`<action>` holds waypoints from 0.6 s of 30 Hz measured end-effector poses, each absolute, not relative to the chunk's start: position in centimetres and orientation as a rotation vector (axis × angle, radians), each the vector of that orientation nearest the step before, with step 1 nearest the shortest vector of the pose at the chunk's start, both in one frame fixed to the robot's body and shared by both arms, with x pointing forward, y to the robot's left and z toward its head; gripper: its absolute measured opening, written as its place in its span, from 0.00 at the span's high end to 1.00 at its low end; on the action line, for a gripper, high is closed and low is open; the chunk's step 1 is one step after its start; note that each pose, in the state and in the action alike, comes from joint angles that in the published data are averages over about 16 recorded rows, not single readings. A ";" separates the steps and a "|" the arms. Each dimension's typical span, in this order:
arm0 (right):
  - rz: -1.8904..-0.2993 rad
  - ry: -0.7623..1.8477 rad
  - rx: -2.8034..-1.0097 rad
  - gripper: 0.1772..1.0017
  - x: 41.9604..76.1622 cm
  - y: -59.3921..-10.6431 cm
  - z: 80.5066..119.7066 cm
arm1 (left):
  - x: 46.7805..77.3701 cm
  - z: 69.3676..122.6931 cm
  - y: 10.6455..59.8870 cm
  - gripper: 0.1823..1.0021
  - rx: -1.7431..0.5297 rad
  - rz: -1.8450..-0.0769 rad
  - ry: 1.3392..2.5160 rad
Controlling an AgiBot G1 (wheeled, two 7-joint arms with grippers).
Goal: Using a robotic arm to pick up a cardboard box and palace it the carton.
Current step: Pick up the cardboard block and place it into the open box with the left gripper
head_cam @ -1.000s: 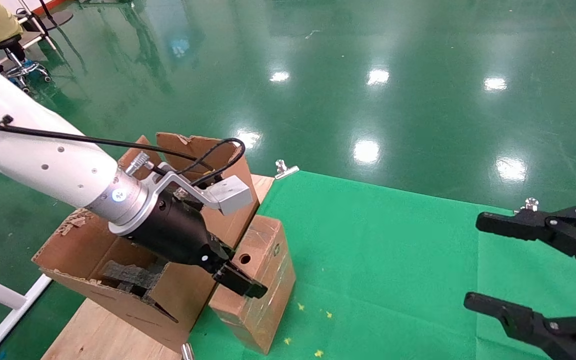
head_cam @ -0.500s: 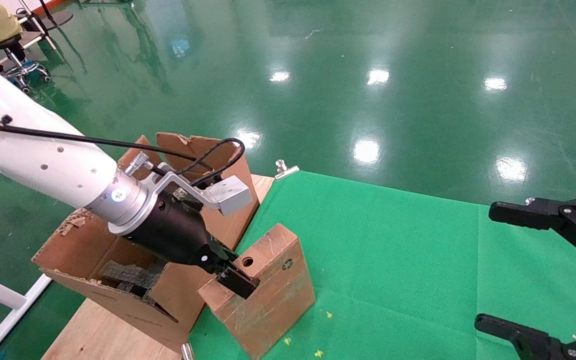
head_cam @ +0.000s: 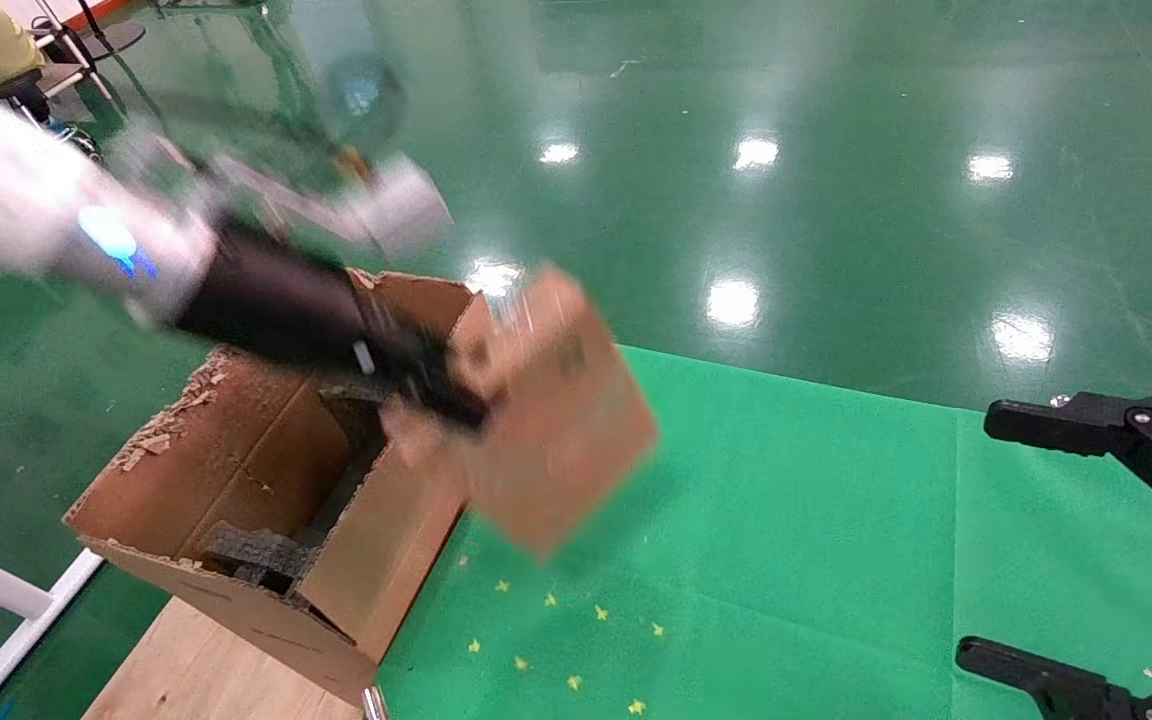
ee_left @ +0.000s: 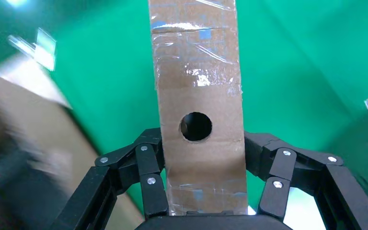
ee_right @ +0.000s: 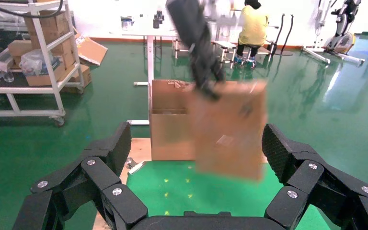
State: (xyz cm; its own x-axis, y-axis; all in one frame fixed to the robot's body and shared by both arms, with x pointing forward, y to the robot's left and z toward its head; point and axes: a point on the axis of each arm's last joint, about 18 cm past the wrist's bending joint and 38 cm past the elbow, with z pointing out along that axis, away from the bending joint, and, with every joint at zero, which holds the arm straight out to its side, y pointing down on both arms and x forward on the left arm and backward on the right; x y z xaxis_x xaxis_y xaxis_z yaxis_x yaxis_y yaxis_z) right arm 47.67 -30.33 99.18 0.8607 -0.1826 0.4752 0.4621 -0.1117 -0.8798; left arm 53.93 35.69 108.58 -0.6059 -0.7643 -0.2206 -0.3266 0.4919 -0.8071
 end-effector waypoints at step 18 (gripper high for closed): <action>-0.554 -0.225 -1.594 0.00 47.7 -30.3 99.2 | 51.8 113.2 53.5 0.84 -1.103 -0.936 1.759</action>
State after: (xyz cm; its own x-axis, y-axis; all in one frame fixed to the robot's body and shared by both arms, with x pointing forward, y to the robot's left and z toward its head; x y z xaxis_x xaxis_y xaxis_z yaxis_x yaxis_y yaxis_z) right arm 47.68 -30.34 99.18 0.8607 -0.1826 0.4752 0.4621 -0.1117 -0.8798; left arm 51.80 53.47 113.20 -0.2627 -0.9295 -0.2590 -0.3042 0.3345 -0.8919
